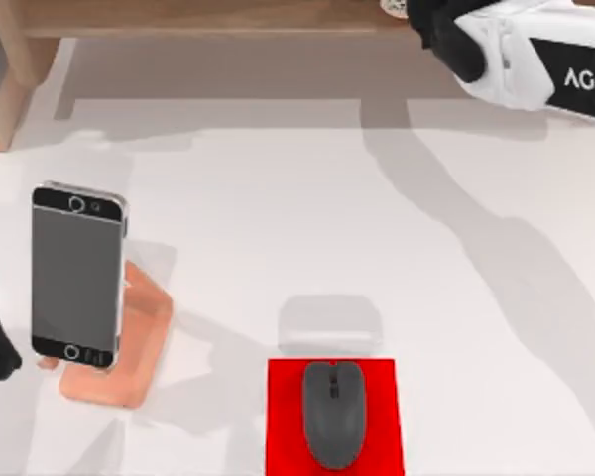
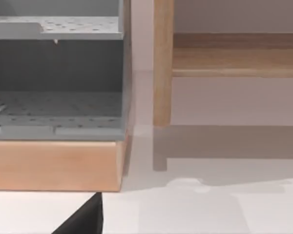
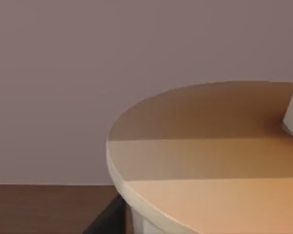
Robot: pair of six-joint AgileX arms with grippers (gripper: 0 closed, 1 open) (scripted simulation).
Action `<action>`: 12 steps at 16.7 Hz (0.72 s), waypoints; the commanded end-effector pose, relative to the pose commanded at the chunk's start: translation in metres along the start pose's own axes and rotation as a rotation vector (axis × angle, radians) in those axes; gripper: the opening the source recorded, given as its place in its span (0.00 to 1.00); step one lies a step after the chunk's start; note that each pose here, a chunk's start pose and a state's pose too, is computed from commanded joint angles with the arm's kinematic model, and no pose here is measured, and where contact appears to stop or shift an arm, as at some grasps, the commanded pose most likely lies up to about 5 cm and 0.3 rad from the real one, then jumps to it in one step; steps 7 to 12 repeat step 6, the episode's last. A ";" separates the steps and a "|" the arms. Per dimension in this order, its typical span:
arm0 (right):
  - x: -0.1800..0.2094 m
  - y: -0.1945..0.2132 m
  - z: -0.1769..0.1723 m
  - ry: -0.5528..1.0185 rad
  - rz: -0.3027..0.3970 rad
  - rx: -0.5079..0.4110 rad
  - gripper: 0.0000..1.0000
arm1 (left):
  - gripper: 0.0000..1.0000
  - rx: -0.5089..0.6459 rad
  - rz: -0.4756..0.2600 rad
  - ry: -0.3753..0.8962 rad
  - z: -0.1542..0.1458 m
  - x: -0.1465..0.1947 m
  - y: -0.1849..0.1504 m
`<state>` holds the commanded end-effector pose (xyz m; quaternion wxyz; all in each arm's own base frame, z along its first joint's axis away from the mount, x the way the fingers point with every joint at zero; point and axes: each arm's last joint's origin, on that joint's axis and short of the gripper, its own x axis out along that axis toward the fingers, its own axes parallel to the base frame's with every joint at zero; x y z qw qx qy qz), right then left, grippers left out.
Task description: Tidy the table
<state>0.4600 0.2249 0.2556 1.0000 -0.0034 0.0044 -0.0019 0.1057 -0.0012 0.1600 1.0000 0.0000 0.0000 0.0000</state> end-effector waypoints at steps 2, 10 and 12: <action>0.000 0.000 0.000 0.000 0.000 0.000 1.00 | 1.00 0.000 0.000 0.000 0.000 0.000 0.000; 0.000 0.000 0.000 0.000 0.000 0.000 1.00 | 1.00 0.000 0.000 0.000 0.000 0.000 0.000; 0.000 0.000 0.000 0.000 0.000 0.000 1.00 | 1.00 0.000 0.000 0.000 0.000 0.000 0.000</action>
